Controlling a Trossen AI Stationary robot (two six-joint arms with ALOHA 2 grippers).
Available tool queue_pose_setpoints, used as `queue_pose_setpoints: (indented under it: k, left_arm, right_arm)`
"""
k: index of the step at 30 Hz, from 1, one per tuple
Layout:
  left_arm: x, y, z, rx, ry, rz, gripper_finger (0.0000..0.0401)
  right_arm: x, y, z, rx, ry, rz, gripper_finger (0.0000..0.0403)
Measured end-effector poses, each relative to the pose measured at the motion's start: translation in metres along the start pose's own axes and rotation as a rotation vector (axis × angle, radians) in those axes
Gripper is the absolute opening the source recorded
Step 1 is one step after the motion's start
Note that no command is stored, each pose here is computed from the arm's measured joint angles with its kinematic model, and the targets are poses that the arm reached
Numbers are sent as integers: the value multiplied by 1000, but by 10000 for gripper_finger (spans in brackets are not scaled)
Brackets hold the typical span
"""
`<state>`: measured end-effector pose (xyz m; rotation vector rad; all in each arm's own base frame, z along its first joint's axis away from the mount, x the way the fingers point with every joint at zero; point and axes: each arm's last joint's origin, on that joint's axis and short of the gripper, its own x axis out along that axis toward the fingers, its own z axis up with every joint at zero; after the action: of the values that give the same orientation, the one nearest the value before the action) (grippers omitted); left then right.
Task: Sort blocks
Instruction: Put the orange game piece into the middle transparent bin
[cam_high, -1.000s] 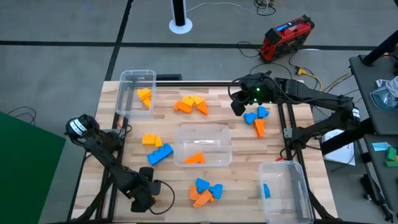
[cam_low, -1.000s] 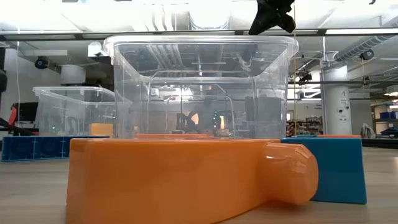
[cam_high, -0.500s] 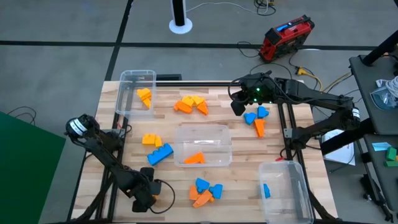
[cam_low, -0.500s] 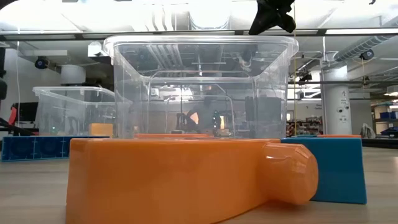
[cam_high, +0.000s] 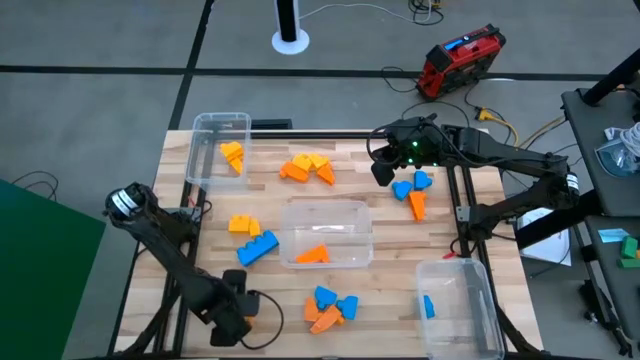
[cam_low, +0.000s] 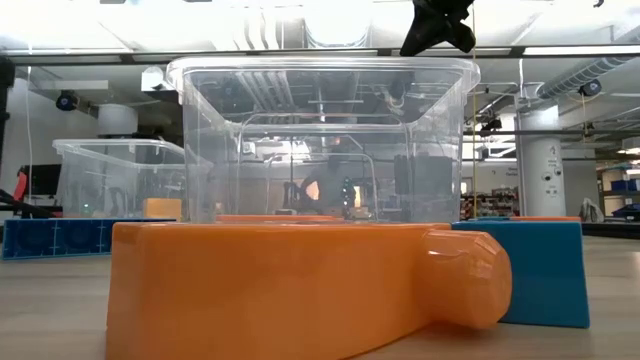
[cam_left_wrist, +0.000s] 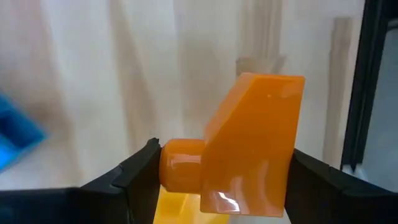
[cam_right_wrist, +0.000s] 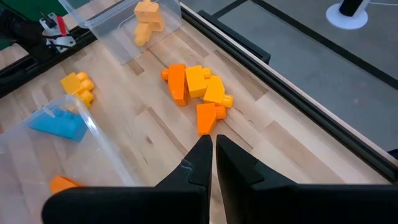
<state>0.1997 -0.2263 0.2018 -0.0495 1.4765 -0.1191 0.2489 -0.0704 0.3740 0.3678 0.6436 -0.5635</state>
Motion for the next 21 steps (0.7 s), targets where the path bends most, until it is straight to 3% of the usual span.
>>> queue_pose_setpoints:
  k: [6,11,17,21]
  left_arm:
    - [-59,-1,7,50,-35,198,245]
    - [-104,22,11,-24,-110,377,245]
    - [-132,69,49,-193,-381,390,245]
    - [-139,106,92,-191,-557,368,245]
  right_arm:
    - [0,0,0,-4,0,0,13]
    - [0,0,0,-16,0,0,13]
    - [0,0,0,-23,0,0,13]
    - [0,0,0,-23,0,0,13]
